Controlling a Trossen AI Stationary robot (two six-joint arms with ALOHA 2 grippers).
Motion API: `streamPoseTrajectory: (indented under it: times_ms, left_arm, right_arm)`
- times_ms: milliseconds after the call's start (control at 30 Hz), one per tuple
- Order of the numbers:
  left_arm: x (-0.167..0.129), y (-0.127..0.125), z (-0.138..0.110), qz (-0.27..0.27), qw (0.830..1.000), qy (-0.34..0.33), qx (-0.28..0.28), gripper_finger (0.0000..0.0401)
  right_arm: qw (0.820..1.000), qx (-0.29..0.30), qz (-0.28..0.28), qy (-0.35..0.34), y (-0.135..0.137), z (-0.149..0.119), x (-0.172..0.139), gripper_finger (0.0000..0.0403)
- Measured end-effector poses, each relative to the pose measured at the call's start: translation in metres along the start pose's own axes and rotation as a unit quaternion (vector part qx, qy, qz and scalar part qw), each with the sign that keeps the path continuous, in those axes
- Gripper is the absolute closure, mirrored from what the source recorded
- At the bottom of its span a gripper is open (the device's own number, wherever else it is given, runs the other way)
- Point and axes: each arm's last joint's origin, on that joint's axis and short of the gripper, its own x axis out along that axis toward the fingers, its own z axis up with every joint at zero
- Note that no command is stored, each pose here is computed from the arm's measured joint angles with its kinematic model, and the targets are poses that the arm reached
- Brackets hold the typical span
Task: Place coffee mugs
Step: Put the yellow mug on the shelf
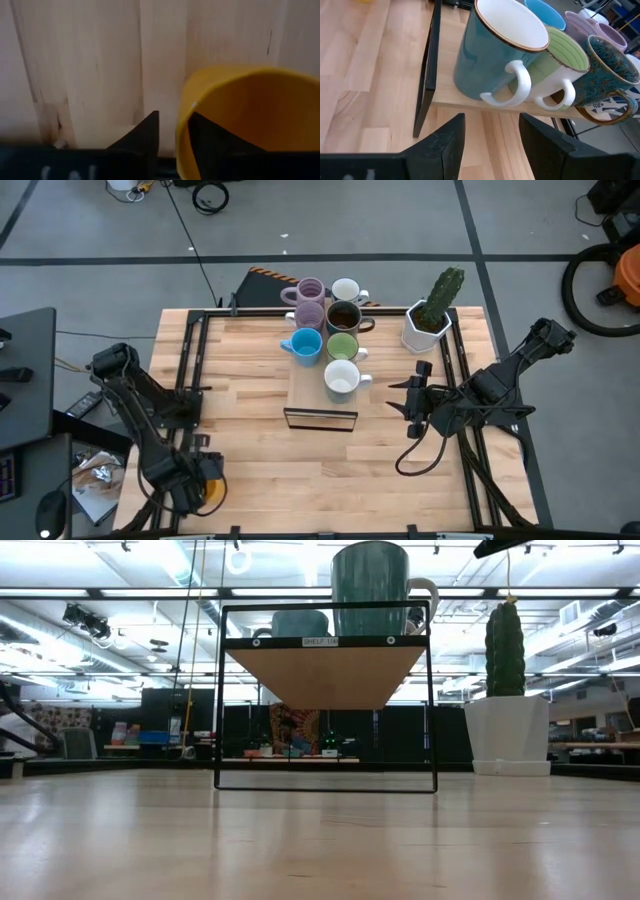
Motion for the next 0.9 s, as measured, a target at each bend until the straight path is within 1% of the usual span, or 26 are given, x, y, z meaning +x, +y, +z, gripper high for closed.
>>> streamPoseTrajectory:
  times_ms: [167, 300, 400, 567, 733, 900]
  left_arm:
    - [0.001, 0.005, 0.010, 0.013, 0.999, -0.022, 0.047, 0.0342]
    - [0.001, 0.009, 0.021, 0.019, 0.996, -0.046, 0.074, 0.0365]
    - [0.002, 0.011, 0.029, 0.025, 0.992, -0.072, 0.101, 0.0362]
    - [0.004, 0.018, 0.040, 0.056, 0.985, -0.104, 0.130, 0.0343]
    - [0.004, 0.021, 0.051, 0.057, 0.980, -0.125, 0.141, 0.0341]
    - [0.005, 0.026, 0.057, 0.061, 0.982, -0.124, 0.130, 0.0337]
  right_arm:
    - [1.000, 0.002, 0.000, -0.006, 0.000, 0.002, 0.000, 0.0211]
    - [1.000, 0.005, 0.006, -0.006, 0.000, 0.002, 0.000, 0.0211]
    - [1.000, 0.008, 0.012, -0.005, 0.001, 0.002, 0.000, 0.0211]
    - [1.000, 0.009, 0.013, -0.005, 0.001, 0.002, 0.000, 0.0211]
    - [1.000, 0.009, 0.013, -0.005, 0.001, 0.002, 0.000, 0.0211]
    - [1.000, 0.012, 0.014, -0.008, 0.001, 0.003, 0.000, 0.0211]
